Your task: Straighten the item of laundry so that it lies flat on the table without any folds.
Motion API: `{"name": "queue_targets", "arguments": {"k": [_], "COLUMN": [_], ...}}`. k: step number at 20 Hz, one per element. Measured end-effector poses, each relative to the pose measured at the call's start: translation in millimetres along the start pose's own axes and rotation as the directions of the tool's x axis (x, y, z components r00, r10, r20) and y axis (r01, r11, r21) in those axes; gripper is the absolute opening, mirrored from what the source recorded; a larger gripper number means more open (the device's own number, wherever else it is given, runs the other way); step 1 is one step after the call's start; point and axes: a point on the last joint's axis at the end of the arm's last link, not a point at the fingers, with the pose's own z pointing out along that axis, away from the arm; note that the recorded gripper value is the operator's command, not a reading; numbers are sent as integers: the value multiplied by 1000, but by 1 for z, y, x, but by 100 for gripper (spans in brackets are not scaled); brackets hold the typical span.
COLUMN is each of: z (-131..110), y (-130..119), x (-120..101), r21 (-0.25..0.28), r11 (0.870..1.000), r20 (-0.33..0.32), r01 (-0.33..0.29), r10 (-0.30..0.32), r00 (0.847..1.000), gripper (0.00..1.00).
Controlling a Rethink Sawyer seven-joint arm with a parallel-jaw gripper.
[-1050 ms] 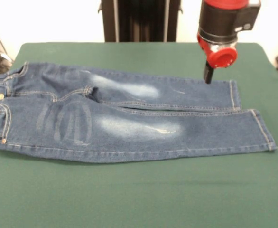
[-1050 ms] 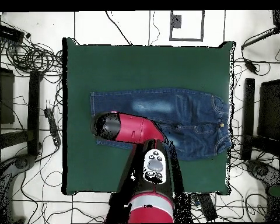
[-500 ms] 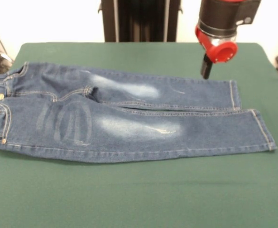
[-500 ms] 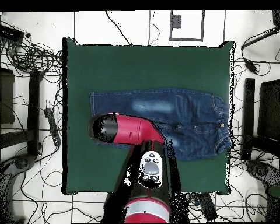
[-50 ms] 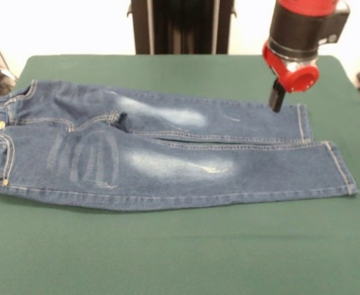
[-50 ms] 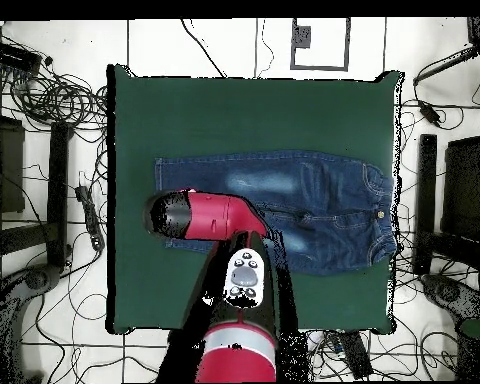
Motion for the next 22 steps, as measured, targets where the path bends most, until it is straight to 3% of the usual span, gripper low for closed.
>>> {"name": "queue_targets", "arguments": {"k": [12, 17, 22], "z": [28, 49, 65], "y": [46, 58, 55], "x": [-8, 9, 50], "r21": [-22, 2, 15], "r11": [1000, 999, 995], "r20": [10, 7, 6], "r01": [11, 41, 97], "r10": [-11, -41, -97], "r00": [1000, 999, 995], "gripper": [0, 0, 0]}}
